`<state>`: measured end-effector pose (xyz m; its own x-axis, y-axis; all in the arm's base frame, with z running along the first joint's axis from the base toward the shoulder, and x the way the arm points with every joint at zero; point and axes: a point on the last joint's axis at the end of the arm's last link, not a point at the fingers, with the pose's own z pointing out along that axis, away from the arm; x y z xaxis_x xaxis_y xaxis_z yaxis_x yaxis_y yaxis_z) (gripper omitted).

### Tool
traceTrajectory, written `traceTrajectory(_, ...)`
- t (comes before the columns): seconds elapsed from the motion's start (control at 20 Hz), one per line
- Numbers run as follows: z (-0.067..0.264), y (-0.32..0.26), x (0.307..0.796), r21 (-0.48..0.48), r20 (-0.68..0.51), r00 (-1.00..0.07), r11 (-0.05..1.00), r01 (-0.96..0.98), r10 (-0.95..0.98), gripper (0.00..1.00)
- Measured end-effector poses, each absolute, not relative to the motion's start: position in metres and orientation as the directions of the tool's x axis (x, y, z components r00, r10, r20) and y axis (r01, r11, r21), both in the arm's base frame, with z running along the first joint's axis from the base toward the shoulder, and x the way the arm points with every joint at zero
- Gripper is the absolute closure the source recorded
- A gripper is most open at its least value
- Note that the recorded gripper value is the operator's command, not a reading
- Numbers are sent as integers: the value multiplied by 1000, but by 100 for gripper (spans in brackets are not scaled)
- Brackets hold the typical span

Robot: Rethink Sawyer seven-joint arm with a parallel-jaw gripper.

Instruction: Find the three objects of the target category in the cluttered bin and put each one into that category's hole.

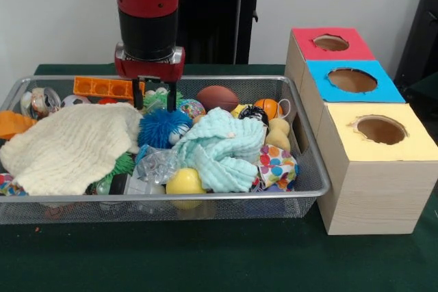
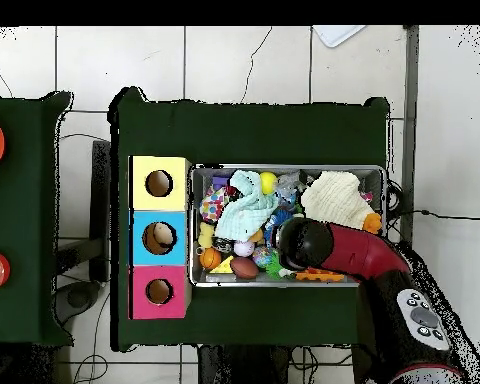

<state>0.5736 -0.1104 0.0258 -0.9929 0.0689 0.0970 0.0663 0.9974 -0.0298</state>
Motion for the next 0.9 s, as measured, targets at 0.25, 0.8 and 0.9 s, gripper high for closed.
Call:
traceTrajectory(0.25,25,-112,575,-39,96,-993,997,64,68,0)
traceTrajectory(0.8,1,-102,624,-78,51,-999,997,16,20,0)
traceTrajectory(0.9,0,-97,636,-85,37,-999,996,4,7,0)
